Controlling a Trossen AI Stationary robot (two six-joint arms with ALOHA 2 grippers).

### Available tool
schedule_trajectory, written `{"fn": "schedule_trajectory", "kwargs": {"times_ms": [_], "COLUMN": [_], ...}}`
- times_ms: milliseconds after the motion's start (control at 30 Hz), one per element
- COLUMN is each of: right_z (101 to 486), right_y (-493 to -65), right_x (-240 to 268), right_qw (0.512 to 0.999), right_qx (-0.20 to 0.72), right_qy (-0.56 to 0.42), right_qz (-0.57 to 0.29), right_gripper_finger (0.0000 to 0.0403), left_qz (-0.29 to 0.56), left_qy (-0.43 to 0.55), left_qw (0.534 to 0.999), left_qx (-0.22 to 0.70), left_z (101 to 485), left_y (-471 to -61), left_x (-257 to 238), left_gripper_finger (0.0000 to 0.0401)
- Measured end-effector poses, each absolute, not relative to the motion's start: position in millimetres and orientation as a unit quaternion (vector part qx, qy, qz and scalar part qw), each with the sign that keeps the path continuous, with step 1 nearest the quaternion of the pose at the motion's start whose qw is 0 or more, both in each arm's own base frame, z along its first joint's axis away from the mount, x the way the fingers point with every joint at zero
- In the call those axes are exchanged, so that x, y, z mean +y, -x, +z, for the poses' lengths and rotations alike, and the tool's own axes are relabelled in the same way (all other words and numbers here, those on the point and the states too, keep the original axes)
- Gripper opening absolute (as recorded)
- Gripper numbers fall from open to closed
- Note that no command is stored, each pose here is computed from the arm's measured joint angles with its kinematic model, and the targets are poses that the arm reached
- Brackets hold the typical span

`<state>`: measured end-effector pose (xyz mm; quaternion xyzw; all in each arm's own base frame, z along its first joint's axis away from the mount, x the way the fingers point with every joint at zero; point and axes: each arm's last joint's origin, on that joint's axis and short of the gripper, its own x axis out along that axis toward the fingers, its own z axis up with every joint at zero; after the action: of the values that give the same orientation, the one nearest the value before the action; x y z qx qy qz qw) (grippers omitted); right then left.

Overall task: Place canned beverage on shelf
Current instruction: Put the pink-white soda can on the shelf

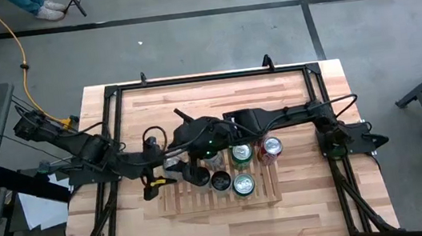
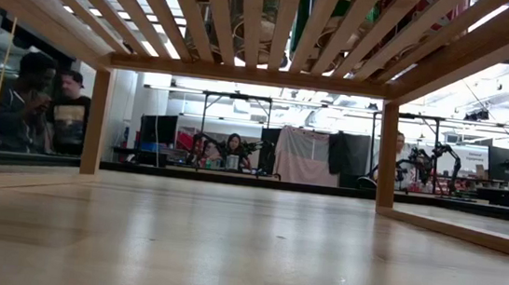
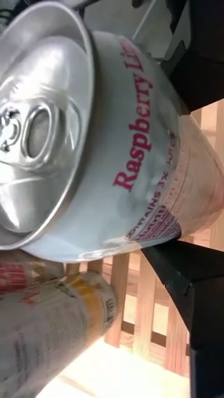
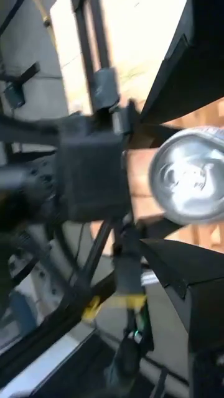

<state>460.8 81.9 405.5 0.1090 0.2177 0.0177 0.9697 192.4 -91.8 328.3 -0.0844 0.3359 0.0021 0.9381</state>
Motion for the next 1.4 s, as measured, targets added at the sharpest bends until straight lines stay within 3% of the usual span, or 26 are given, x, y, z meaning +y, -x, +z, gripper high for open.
{"fn": "schedule_trajectory", "kwargs": {"times_ms": [300,667,967,1233,1400], "right_z": [411.3,453.0,490.3,492.4,491.3], "right_y": [-462.9,-430.8,-392.5,-389.8,-391.0], "right_x": [81.2,70.0,58.8,60.0,60.2], "right_qw": [0.971,0.989,0.99,0.991,0.991], "right_qx": [0.197,0.144,0.108,0.106,0.107], "right_qy": [-0.103,-0.006,0.02,0.018,0.016], "right_qz": [0.085,0.023,-0.084,-0.082,-0.083], "right_gripper_finger": [0.0313,0.0316,0.0316,0.0316,0.0316], "left_qz": [0.001,0.018,-0.003,-0.006,-0.074], "left_qy": [0.086,0.091,0.157,0.091,0.064], "left_qw": [0.939,0.958,0.978,0.984,0.981], "left_qx": [0.332,0.272,0.135,0.151,0.167], "left_z": [329.0,339.1,300.6,276.5,276.1], "left_y": [-192.7,-167.5,-150.4,-156.7,-158.3], "left_x": [-91.9,-87.7,-90.4,-95.0,-95.6], "left_gripper_finger": [0.0274,0.0274,0.0274,0.0274,0.0274]}}
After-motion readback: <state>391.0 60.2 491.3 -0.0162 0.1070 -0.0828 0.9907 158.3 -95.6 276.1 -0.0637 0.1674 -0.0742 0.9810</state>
